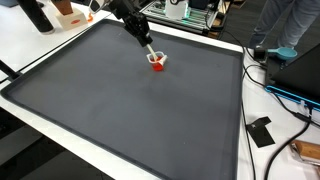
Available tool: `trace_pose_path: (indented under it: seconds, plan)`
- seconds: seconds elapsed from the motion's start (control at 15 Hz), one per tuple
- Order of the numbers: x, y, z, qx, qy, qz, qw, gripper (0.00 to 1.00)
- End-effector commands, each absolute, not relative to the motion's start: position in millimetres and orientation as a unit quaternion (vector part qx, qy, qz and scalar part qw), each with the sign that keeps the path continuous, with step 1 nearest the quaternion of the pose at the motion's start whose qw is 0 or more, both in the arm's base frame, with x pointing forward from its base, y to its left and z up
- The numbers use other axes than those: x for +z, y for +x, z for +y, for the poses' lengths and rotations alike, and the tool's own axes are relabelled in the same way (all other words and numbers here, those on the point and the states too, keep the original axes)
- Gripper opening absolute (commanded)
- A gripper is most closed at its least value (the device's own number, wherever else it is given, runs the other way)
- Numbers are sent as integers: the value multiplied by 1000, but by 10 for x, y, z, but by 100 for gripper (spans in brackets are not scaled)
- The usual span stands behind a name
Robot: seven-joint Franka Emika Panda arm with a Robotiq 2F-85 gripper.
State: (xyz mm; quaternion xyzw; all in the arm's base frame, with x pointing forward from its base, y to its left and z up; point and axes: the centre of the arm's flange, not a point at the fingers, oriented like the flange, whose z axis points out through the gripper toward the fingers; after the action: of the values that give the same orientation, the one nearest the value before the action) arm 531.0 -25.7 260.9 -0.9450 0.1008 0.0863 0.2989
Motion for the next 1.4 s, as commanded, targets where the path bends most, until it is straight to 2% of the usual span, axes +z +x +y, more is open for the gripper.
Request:
trace_pose_path:
  seconds: [0.0, 1.33]
  plan:
    - [2521, 5297, -379, 95, -930, 106, 339, 6]
    - [2333, 5327, -463, 117, -896, 140, 406, 6]
